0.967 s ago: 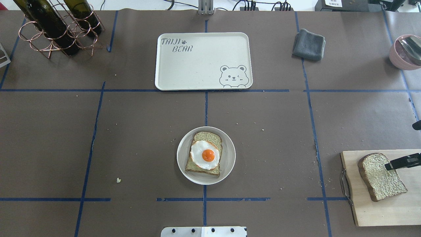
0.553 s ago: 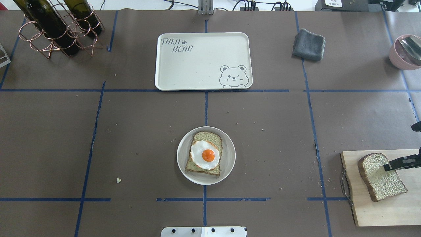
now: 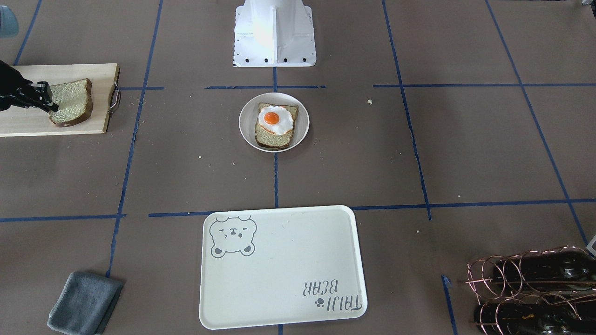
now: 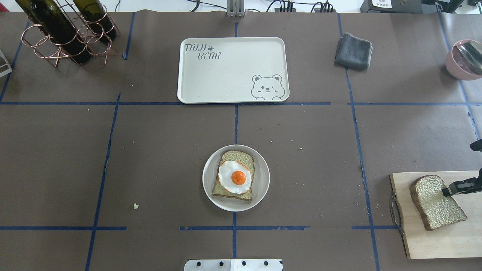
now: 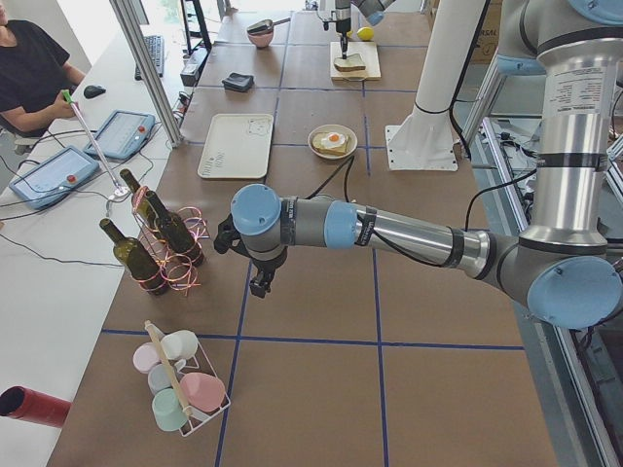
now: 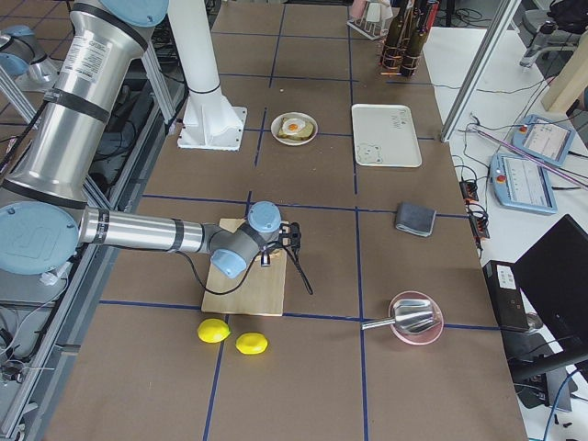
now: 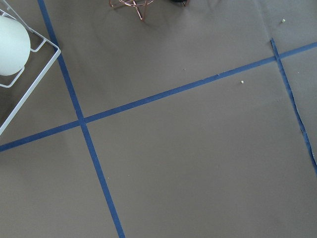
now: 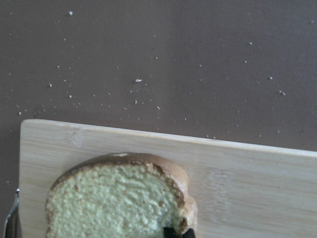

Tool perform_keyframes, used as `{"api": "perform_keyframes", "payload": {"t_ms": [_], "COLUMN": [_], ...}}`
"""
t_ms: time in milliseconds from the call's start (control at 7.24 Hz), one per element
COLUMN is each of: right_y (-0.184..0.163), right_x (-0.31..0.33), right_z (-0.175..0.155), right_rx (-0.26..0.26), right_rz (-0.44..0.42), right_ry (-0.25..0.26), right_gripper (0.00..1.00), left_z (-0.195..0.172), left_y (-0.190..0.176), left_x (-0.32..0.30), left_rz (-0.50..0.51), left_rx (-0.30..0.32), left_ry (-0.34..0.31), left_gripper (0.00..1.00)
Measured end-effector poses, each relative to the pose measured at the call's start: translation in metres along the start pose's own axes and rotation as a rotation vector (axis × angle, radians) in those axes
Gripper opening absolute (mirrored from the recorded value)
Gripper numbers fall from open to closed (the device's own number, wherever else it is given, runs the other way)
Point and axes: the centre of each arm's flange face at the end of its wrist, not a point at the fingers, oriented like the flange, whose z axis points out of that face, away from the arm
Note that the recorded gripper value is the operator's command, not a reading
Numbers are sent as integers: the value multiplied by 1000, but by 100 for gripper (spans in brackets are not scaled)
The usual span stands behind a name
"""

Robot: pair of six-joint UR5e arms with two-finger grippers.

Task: Make sandwich and place on tray
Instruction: 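Carry the bread slice with the right gripper over the egg-topped bread on the plate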

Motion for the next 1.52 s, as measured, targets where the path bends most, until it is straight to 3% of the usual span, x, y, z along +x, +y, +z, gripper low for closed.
{"api": "perform_keyframes", "payload": {"t_ms": [414,829,1243,1520], "right_y": [6,-10,-103,-143], "right_x": [-9,-69,-218,-335], "right_z": [-9,-38,-49,-33], "right_rx": [4,16,10,-21], "right_rz": [-42,-16,66,100], "right_ry": [-66,-186,-353,-366], "right_gripper": [0,0,0,0], "left_z": [-4,-7,-6,-6], "left_y": [0,-1,-1,-1], "left_x": [3,6,6,6], "left_rz": [7,12,11,12], "left_rx": [8,13,13,12], "left_ry": [-3,-5,-4,-4], "left_gripper": [100,100,100,100]}}
